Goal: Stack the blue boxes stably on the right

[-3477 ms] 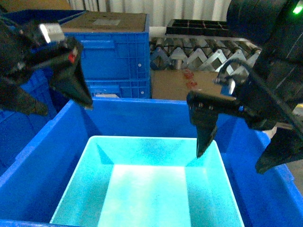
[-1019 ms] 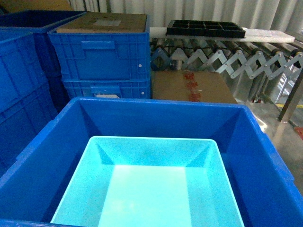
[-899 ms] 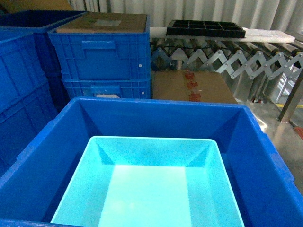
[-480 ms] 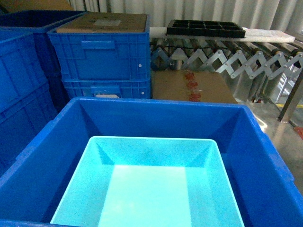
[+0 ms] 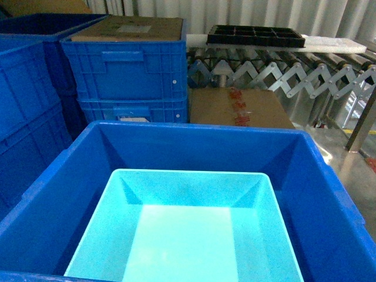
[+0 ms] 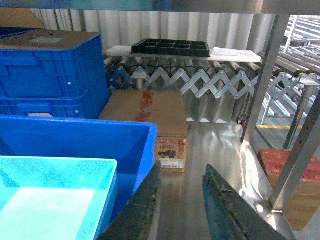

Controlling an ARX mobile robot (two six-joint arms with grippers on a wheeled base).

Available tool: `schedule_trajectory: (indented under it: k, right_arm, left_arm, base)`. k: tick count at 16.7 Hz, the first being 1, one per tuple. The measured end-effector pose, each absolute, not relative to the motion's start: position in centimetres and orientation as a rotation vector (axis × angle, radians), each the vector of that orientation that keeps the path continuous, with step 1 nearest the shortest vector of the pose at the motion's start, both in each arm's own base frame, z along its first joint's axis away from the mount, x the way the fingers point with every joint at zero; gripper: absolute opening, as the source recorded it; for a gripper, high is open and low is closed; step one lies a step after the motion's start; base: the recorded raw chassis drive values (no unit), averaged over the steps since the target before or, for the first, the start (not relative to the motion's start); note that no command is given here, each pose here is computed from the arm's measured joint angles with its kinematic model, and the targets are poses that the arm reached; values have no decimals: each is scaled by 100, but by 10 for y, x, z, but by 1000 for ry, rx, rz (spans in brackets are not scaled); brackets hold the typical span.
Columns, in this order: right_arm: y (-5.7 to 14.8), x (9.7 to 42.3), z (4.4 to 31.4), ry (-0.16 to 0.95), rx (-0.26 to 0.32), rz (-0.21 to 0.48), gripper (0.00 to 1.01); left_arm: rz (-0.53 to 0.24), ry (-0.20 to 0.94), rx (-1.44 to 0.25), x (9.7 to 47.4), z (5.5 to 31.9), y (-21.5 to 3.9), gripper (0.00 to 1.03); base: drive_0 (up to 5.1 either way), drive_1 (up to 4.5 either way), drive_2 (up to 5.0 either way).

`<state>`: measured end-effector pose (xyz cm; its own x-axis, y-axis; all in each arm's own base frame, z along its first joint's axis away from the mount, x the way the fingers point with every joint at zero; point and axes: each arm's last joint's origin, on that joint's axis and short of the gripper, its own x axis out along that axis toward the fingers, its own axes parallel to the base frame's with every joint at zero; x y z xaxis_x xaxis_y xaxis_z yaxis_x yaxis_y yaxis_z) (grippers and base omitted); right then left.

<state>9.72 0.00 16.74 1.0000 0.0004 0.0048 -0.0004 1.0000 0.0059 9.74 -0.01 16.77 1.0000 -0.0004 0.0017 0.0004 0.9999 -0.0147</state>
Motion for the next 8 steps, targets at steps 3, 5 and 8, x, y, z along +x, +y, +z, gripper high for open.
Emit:
schedule_trajectory:
  k: [3, 5, 8]
  right_arm:
    - [0, 97, 167, -4, 6, 0, 55]
    - [0, 97, 167, -4, 6, 0, 79]
    - [0, 97, 167, -5, 6, 0, 99]
  left_arm:
    - [0, -2, -15, 97, 168, 0, 55]
    - [0, -2, -15, 97, 168, 0, 78]
    - [0, -2, -14, 97, 168, 0, 99]
  base:
    - [0, 0, 0]
    - [0, 0, 0]
    - [0, 0, 0]
